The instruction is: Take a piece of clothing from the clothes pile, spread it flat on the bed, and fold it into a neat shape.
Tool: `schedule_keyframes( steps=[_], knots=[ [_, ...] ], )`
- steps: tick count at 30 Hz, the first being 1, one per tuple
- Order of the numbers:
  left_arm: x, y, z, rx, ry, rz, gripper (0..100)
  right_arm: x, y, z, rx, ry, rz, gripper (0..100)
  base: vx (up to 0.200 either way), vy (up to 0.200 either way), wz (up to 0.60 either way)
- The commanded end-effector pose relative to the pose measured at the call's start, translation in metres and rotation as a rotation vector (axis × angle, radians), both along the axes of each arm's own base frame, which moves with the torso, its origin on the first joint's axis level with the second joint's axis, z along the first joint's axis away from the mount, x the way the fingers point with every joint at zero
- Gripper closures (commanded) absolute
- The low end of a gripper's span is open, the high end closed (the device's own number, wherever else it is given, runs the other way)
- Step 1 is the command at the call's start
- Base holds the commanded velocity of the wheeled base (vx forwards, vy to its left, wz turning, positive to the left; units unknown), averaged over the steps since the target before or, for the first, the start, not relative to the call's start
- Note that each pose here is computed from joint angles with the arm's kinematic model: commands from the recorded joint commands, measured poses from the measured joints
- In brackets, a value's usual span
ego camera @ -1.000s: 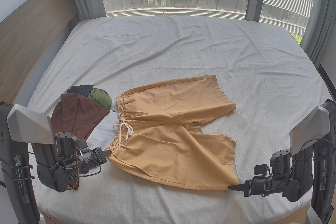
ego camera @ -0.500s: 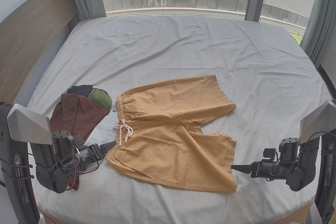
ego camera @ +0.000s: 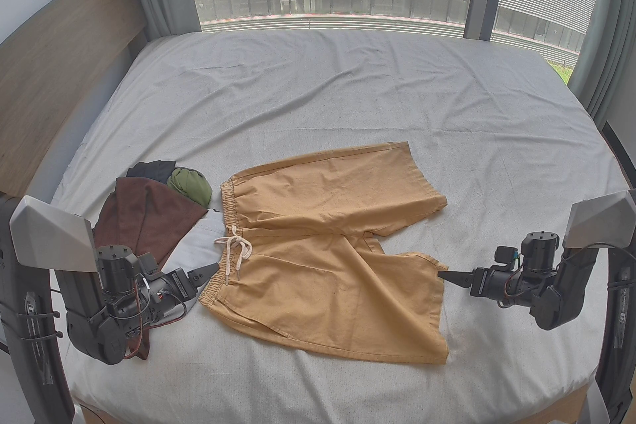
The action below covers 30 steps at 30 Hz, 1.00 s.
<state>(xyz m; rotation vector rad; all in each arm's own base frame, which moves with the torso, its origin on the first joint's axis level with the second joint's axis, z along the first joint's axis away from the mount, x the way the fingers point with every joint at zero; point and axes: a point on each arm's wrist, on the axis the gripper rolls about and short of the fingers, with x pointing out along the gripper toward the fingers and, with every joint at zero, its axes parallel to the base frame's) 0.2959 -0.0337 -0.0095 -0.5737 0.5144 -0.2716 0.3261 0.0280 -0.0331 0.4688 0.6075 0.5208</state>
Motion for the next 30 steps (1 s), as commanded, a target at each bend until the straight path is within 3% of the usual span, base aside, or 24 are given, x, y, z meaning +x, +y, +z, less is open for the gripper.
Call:
schedule_keyframes(
  steps=[1,13,14,21,30],
  knots=[
    [0.000,0.000,0.001,-0.008,-0.001,0.001,0,0.023,0.009,-0.003,0.001,-0.012,0.022,0,0.000,0.000,0.00],
    [0.002,-0.001,0.001,-0.021,-0.001,0.004,0,0.038,0.016,-0.009,0.000,0.007,0.035,0,0.000,0.000,0.00],
    [0.002,-0.001,0.001,-0.021,0.000,0.004,0,0.039,0.016,-0.009,0.000,0.005,0.035,100,0.000,0.000,0.00],
    [0.002,-0.001,0.001,-0.021,0.000,0.004,0,0.040,0.015,-0.013,0.000,0.010,0.035,100,0.000,0.000,0.00],
    [0.002,-0.002,-0.001,-0.019,0.007,0.002,0,0.046,0.003,0.017,0.004,-0.064,-0.002,100,0.000,0.000,0.00]
  ],
)
